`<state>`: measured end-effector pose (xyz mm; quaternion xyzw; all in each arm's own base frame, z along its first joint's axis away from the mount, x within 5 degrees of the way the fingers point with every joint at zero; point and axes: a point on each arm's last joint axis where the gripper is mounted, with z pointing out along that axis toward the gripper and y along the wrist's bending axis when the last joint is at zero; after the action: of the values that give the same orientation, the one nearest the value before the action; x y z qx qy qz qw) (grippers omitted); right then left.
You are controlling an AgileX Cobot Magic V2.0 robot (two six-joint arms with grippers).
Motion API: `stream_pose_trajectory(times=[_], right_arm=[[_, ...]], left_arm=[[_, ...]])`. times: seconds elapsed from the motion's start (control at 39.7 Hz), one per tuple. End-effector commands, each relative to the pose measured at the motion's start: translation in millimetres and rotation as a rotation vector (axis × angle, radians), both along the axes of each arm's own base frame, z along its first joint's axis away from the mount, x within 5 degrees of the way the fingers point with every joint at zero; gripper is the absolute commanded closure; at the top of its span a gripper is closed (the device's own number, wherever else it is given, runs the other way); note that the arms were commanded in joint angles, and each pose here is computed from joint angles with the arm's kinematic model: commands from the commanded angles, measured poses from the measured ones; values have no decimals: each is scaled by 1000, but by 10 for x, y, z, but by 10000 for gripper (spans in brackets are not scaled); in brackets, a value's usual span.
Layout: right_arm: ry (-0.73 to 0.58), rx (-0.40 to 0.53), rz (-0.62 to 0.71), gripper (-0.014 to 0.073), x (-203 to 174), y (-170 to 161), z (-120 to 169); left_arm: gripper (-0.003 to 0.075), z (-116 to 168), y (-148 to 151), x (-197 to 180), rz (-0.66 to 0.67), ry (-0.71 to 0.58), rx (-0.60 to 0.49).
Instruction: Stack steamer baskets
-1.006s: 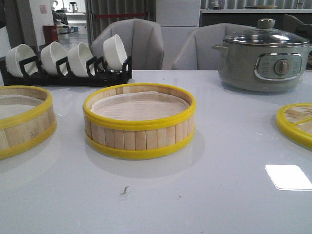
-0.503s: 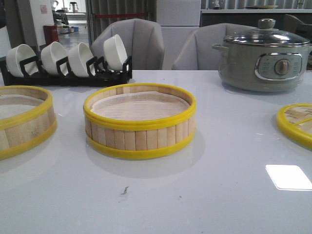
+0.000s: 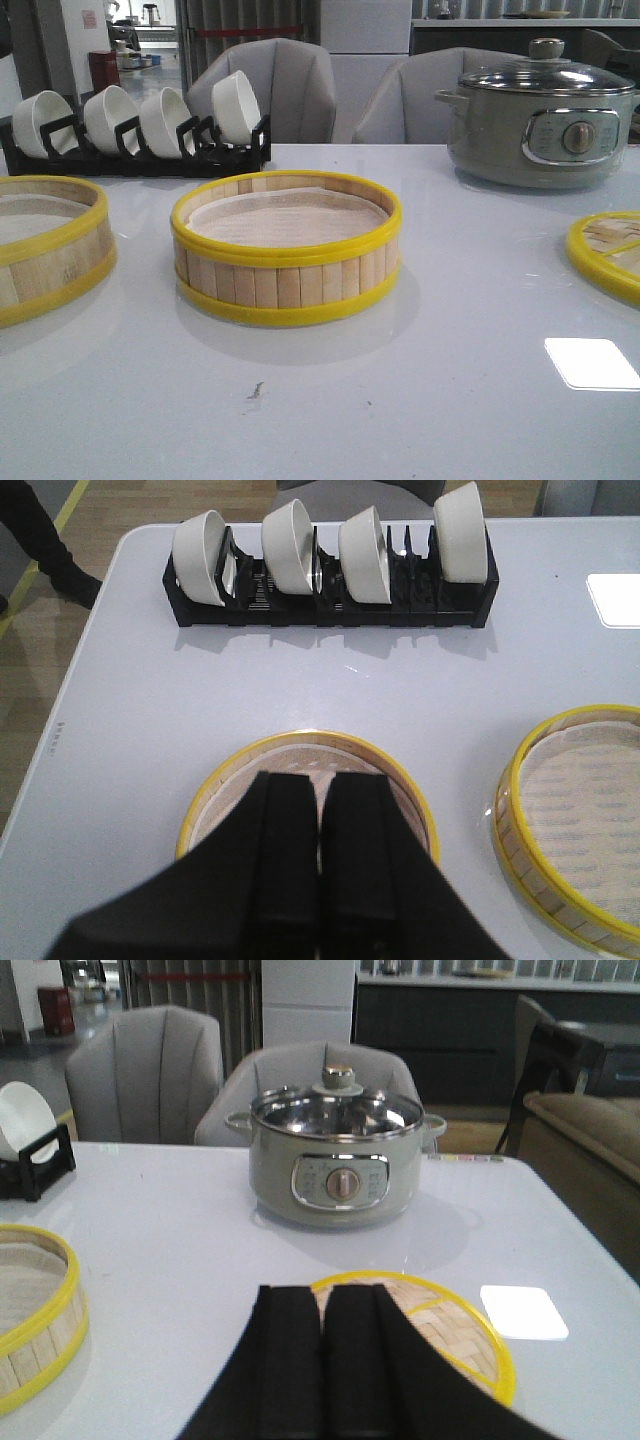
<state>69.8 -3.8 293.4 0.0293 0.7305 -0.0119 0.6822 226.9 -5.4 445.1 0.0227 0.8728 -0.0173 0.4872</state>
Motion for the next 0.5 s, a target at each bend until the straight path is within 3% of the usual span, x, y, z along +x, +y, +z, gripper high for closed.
stream_pose_trajectory(times=[0.0, 0.23, 0.48], right_arm=[[20, 10, -5, 544, 282, -23, 367], [250, 27, 1, 544, 973, -66, 720], [251, 44, 5, 544, 1191, -75, 875]], left_arm=[[637, 180, -11, -55, -1, -101, -8], [637, 160, -12, -66, -3, -76, -7], [637, 158, -12, -67, -3, -74, -7]])
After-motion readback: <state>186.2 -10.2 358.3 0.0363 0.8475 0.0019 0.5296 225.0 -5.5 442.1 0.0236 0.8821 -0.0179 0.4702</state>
